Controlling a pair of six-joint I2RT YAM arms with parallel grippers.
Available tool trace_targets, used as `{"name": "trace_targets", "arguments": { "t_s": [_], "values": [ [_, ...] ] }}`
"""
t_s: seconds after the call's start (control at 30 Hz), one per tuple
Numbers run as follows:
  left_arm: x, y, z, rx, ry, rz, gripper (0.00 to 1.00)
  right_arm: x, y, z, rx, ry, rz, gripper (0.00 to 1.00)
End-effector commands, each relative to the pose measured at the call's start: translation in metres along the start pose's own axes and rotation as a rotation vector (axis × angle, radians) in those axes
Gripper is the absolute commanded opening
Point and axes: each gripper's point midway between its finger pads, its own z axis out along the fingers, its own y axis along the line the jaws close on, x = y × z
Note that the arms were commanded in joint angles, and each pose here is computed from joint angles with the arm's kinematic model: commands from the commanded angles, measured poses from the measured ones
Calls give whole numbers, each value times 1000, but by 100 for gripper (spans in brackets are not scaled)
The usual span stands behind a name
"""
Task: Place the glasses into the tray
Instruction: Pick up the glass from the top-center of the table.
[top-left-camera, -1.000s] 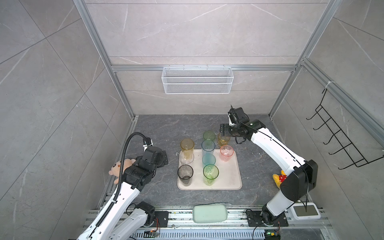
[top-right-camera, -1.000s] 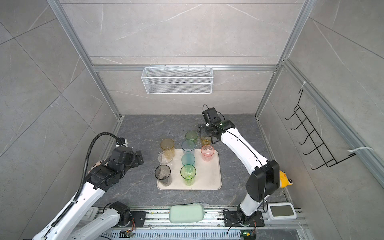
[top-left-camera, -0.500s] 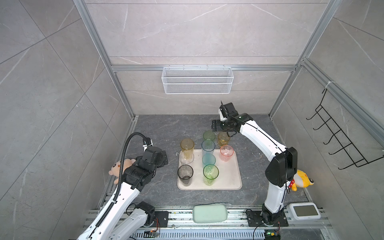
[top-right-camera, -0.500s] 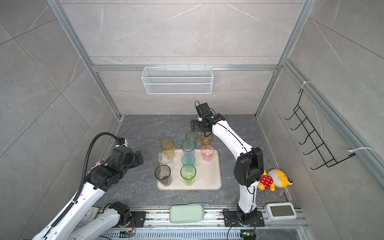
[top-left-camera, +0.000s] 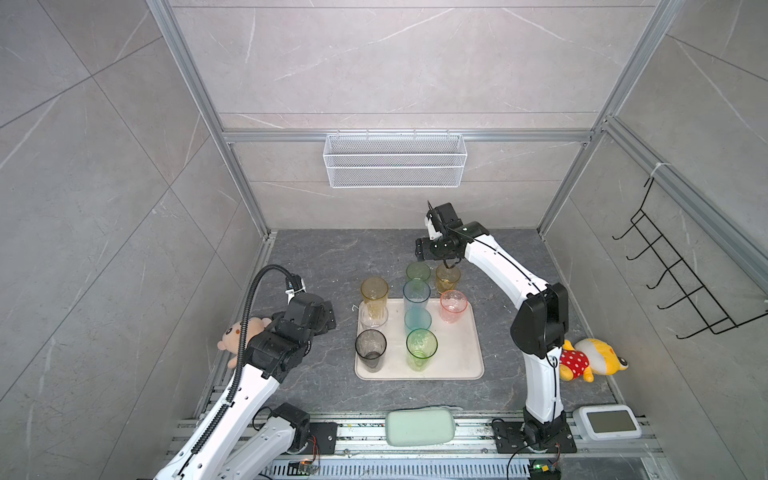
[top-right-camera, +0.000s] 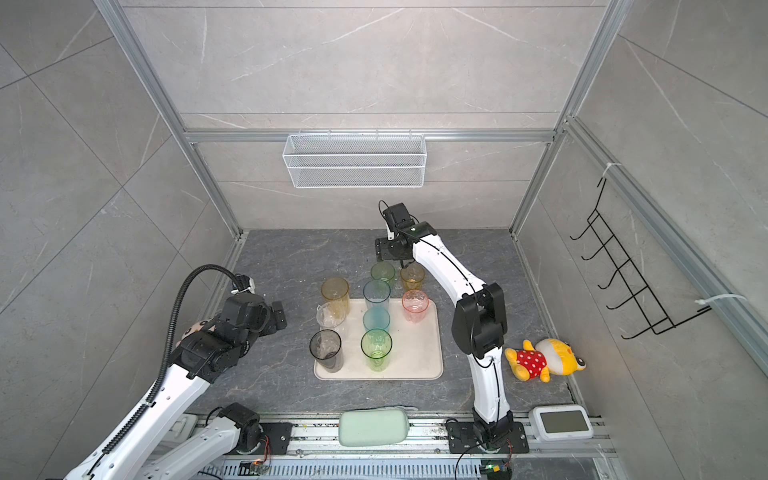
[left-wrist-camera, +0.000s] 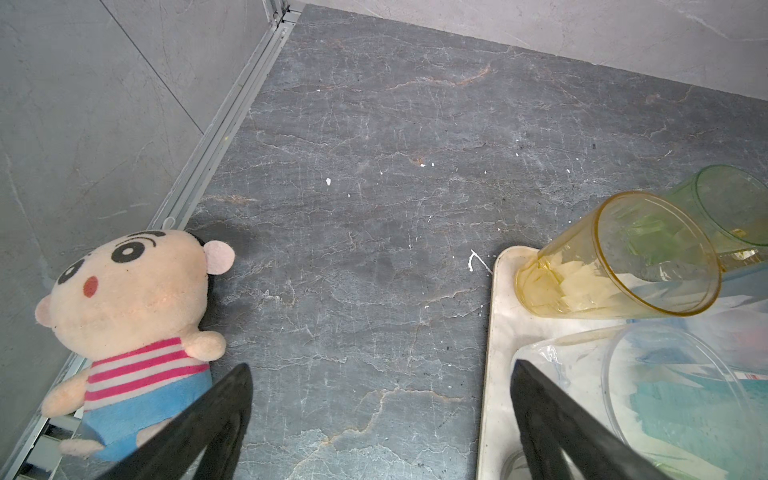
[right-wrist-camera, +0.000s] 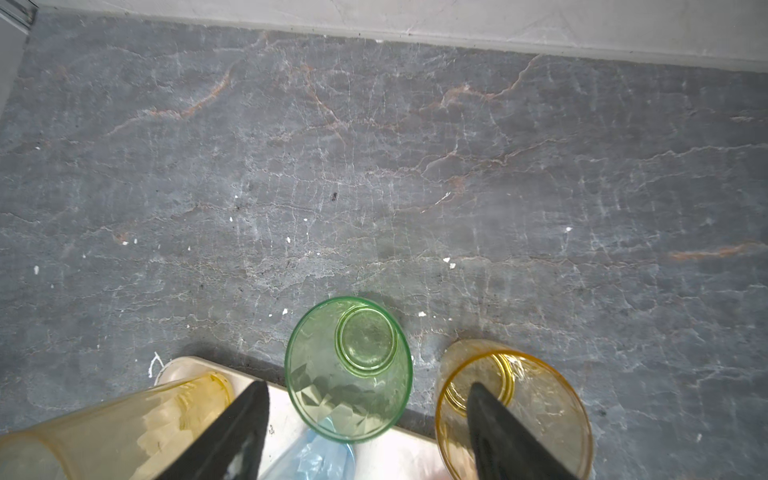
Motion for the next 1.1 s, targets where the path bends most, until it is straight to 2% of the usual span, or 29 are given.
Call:
{"name": "trace_targets", "arguments": {
  "t_s": [0.0,0.43,1.07],
  "values": [
    [-3,3,-3,-12,-16,-12,97,5,5,9,-2,39,-29,75],
    [-5,5,-6,-15,-25,-16,97,24,6,43,39,135,-66,68],
    [-4,3,-5,-10,-20,-15,97,41,1,63,83,207,-78,61]
  ]
}}
